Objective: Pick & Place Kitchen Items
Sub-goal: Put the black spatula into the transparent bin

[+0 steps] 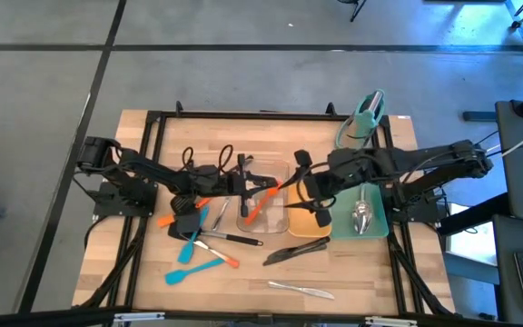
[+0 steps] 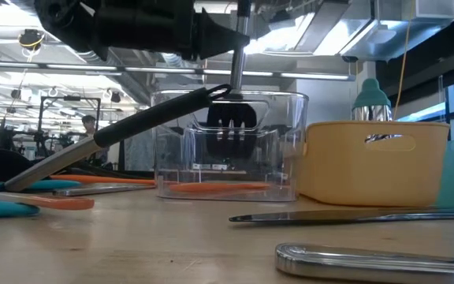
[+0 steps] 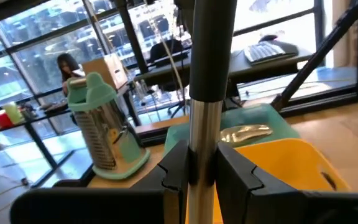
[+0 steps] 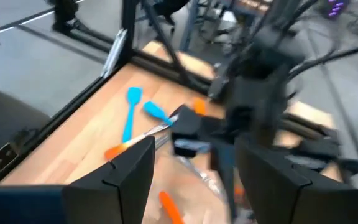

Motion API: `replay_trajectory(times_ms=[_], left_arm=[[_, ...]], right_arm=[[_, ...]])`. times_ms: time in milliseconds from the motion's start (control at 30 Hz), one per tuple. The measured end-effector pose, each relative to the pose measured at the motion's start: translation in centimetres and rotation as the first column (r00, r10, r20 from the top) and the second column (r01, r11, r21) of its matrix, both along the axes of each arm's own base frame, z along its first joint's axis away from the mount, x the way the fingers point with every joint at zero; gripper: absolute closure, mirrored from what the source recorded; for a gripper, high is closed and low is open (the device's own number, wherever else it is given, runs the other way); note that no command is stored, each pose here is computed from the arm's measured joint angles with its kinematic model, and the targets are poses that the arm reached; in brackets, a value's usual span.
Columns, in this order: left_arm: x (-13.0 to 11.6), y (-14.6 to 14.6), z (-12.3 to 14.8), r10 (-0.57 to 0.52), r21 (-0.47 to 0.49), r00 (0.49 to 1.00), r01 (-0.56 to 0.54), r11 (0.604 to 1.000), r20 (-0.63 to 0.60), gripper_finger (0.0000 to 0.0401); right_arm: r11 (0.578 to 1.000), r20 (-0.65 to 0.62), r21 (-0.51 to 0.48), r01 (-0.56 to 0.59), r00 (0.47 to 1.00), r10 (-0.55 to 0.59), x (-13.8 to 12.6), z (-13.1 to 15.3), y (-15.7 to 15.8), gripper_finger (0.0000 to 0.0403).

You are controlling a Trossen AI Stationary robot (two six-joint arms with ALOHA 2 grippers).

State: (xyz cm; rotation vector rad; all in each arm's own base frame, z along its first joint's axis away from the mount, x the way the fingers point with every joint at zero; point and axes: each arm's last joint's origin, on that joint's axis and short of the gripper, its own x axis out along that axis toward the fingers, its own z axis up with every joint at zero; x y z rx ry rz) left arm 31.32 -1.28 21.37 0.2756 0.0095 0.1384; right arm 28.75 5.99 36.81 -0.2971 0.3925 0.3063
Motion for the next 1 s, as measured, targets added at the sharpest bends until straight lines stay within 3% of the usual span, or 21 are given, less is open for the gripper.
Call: replay_trajectory(times_ms=[133, 233, 300, 467, 567, 700, 1000], left_arm=[[0.2, -0.1, -0.7, 0.016, 0.021, 1.000, -0.015, 1.000, -0.027, 0.0355], [0.3, -0.2, -1.0, 0.032, 0.016, 0.999, -0.032, 0.999, -0.035, 0.0355], [0.5, -0.3, -1.5, 0.042, 0.015, 0.998, -0.041, 0.999, -0.051, 0.0355], [0.9, -1.1, -2.4, 0.082, 0.051, 0.996, -0.080, 0.995, -0.036, 0.0355], [1.2, -1.2, -3.2, 0.112, 0.057, 0.993, -0.109, 0.992, -0.040, 0.0355], [1.4, -1.2, -3.9, 0.129, 0.058, 0.990, -0.126, 0.990, -0.047, 0.0355], [1.5, -1.2, -4.4, 0.122, 0.044, 0.990, -0.120, 0.992, -0.063, 0.0355]], right_arm=[[0.990, -0.038, -0.042, -0.132, 0.991, 0.130, 0.1, -3.2, 0.3, 0.0181], [0.996, -0.012, 0.076, -0.041, 0.999, 0.042, 0.6, -4.7, -0.4, 0.0181], [0.993, 0.047, 0.121, -0.013, 0.999, 0.007, 0.8, -6.1, -1.0, 0.0181], [0.972, 0.294, 0.226, -0.070, 0.956, 0.001, 0.2, -8.7, -1.4, 0.0181], [0.964, 0.360, 0.258, -0.062, 0.932, -0.036, -0.5, -10.5, -1.9, 0.0181], [0.947, 0.391, 0.318, -0.052, 0.917, -0.082, -1.1, -11.3, -2.5, 0.0181], [0.938, 0.416, 0.325, -0.122, 0.909, -0.026, -1.3, -11.1, -2.6, 0.0181]])
